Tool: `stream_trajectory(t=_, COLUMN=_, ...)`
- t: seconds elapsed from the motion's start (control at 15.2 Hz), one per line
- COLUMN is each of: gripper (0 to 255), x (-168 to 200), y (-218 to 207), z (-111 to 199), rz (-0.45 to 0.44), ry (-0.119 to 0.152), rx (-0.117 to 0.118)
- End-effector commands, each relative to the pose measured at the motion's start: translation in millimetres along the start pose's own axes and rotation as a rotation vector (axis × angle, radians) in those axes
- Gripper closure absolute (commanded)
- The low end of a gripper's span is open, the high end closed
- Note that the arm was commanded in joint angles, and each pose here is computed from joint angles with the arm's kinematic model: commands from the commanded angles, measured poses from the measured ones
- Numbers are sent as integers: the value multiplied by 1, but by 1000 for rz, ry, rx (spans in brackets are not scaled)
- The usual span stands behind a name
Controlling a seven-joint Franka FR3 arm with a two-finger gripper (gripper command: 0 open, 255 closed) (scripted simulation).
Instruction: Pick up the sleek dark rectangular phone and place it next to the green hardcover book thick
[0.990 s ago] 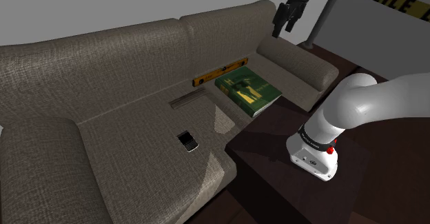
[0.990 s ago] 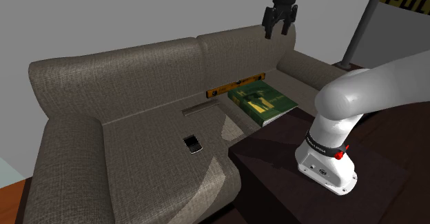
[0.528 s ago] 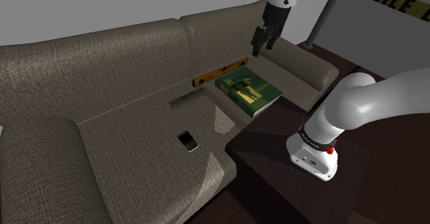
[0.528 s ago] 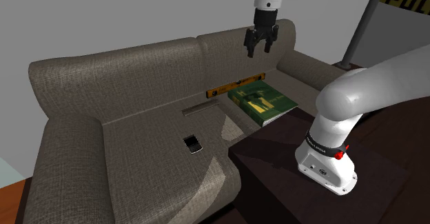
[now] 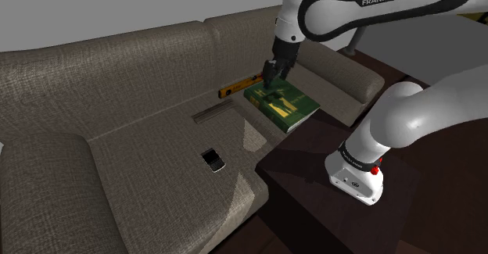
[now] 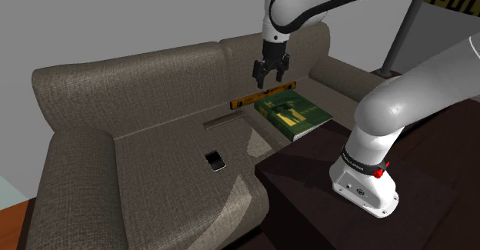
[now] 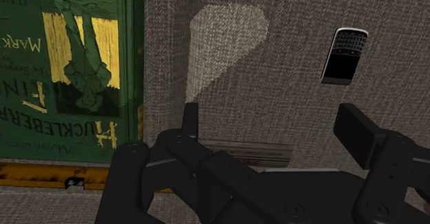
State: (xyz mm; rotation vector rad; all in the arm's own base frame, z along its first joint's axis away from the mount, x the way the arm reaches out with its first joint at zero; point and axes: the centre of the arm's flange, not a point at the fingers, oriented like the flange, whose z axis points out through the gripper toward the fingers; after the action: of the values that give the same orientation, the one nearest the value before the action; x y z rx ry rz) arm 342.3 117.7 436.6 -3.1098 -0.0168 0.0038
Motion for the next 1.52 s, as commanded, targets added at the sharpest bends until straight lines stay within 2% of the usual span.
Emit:
stream_trajectory(t=0.0, gripper=0, x=4, y=-14, z=22, rz=-3, ry=0, rx=2)
stream_trajectory(t=1.45, gripper=0, x=60, y=-184, z=250, rz=-41, ry=-14, rx=20)
